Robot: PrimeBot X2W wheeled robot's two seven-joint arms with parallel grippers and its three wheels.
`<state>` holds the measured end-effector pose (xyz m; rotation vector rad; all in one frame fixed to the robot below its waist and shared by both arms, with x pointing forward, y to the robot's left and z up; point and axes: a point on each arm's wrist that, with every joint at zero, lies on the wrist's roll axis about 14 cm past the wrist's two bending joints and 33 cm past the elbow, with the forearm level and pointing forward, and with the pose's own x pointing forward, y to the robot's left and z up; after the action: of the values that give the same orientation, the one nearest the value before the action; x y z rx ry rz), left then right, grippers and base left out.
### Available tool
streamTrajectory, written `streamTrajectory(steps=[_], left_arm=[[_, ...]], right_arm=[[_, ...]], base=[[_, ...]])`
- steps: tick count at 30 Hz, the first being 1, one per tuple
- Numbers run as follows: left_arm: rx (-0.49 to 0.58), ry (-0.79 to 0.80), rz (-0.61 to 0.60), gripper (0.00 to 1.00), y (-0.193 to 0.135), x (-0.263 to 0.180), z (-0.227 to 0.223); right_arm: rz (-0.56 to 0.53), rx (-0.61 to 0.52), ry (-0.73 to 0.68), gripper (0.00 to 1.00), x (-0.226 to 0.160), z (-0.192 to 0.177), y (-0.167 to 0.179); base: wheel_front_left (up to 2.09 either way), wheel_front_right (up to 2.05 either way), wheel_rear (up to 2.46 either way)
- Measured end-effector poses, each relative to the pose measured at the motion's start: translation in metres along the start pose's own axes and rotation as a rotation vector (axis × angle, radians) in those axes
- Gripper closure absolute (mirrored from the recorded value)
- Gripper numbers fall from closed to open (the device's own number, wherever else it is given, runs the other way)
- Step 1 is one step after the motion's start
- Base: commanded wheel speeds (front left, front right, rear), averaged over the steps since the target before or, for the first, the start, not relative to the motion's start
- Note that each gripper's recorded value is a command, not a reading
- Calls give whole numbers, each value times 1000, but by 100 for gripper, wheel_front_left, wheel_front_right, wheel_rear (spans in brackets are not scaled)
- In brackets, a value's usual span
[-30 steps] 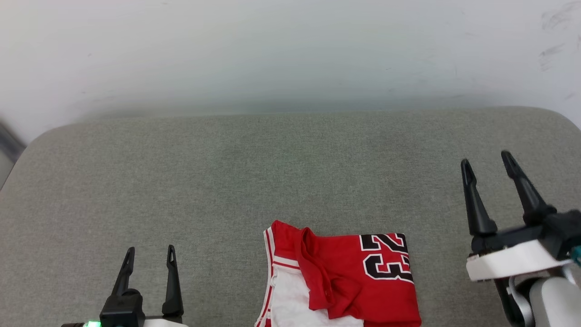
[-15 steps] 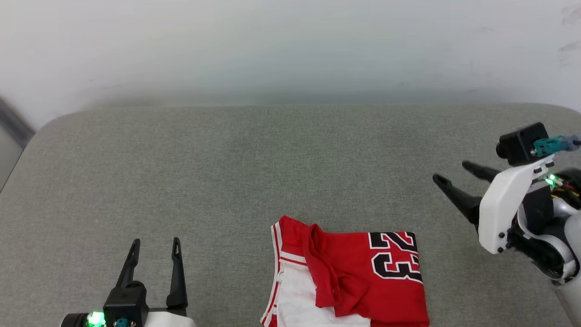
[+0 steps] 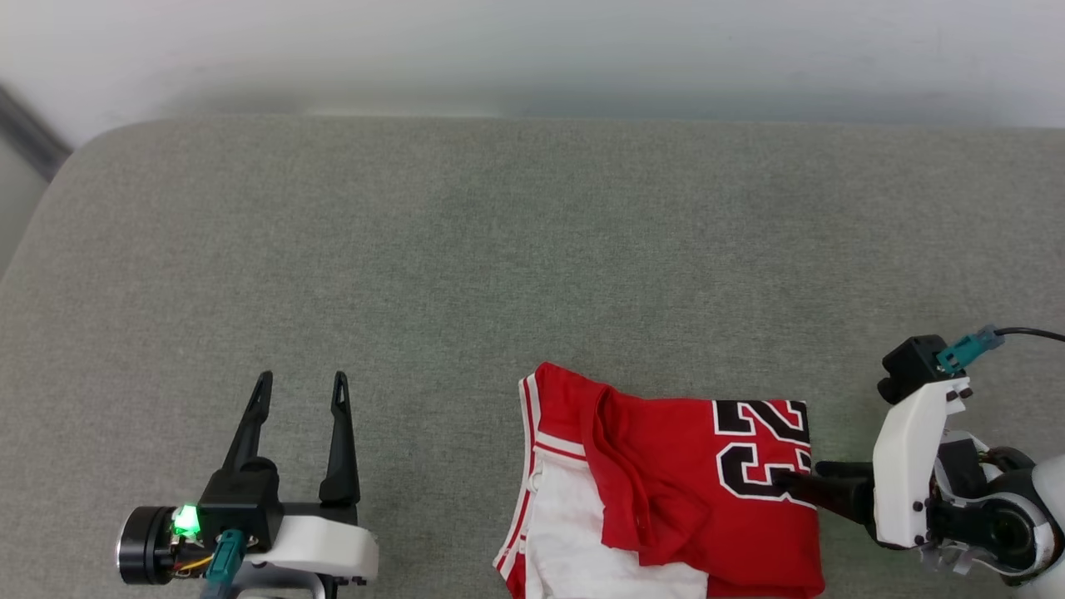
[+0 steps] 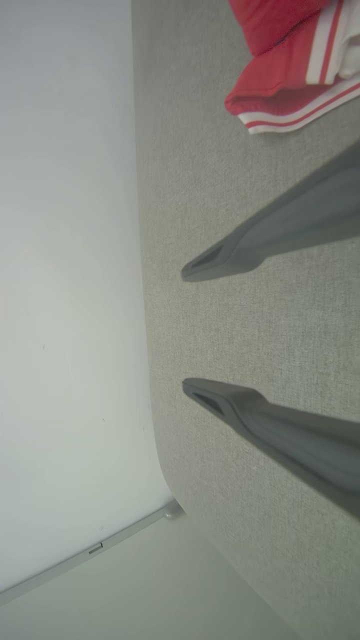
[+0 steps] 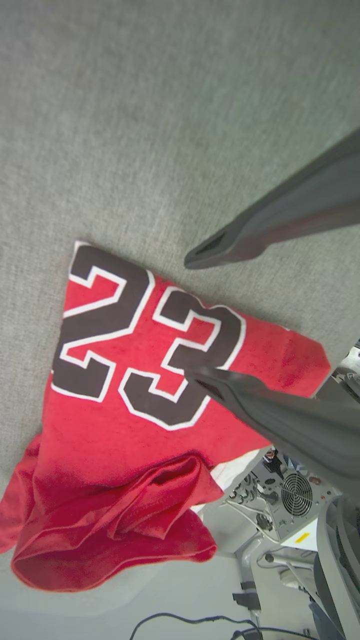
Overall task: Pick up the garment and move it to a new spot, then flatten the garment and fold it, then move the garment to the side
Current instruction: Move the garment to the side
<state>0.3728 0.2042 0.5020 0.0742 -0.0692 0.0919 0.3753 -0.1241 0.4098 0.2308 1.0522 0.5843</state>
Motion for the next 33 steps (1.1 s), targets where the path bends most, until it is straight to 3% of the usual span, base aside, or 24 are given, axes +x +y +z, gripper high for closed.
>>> streamTrajectory(steps=[7,14,15,16,25,33], left_arm=[[6,23,3,0,2,13,-10],[15,46,18,0,7,16,-18],[16,45,18,0,7,16,-17],[16,42,19,0,7,16,-16],[4,21,22,0,7,4,-7],[-17,-7,-7,0,-6,0,2]], right_arm=[[75,74,96,0,41,-22,9],[119,63,159,0,63,-33,21],[118,57,154,59,64,-33,21],[115,52,147,100,64,-32,21],[115,-57,42,100,49,-10,37],[76,-262,-101,100,-4,35,49]], base=[[0,0,0],[0,0,0],[0,0,0],[0,0,0],[0,0,0],[0,0,0]])
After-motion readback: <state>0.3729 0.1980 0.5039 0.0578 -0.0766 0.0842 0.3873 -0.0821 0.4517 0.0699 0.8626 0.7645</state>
